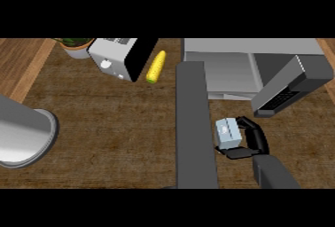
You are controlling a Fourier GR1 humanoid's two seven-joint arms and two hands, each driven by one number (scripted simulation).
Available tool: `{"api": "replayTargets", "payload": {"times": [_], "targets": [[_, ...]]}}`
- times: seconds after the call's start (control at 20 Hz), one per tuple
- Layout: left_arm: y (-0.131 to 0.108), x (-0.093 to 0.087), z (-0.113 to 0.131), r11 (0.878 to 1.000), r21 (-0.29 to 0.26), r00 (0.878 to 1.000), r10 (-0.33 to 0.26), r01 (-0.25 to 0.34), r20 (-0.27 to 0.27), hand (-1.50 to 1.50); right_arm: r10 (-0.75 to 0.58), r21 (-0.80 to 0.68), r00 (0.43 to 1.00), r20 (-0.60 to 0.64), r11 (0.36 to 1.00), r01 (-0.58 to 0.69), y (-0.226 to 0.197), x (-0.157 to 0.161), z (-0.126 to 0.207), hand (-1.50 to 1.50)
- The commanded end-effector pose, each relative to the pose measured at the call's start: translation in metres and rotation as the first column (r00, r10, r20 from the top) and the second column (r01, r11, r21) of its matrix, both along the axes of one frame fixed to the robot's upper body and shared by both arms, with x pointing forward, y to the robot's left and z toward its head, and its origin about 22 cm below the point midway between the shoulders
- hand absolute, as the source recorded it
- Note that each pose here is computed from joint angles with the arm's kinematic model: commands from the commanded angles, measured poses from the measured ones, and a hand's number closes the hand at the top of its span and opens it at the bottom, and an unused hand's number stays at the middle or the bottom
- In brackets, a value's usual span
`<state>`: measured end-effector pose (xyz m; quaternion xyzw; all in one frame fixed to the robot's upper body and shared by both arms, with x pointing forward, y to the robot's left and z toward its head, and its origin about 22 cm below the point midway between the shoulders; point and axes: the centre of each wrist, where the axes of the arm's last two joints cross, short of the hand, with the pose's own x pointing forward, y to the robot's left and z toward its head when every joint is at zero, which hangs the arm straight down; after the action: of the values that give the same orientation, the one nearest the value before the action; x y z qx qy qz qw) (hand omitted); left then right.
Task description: Pick up the milk, place it into the microwave and close the microwave
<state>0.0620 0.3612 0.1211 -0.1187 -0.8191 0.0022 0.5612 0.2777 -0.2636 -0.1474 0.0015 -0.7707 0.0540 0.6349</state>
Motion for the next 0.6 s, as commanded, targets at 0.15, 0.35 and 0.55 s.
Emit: {"api": "replayTargets", "payload": {"times": [0.15, 0.35, 0.55], "targets": [[-0.004, -0.002, -0.002, 1.000, 0.001, 1.000, 0.011, -0.011, -0.007, -1.50, -0.055, -0.063, 0.989, 0.135, 0.996, 0.064, 0.004, 0.021, 0.015, 1.50], [0.000, -0.005, 0.004, 1.000, 0.008, 0.999, 0.024, -0.024, -0.028, -1.50, -0.079, -0.074, 0.984, 0.157, 0.993, 0.091, 0.007, 0.048, 0.038, 1.50], [0.001, 0.003, 0.000, 1.000, 0.019, 1.000, 0.017, -0.016, -0.019, -1.50, -0.055, -0.109, 0.988, 0.147, 0.992, 0.071, 0.008, 0.079, 0.068, 1.50]]}}
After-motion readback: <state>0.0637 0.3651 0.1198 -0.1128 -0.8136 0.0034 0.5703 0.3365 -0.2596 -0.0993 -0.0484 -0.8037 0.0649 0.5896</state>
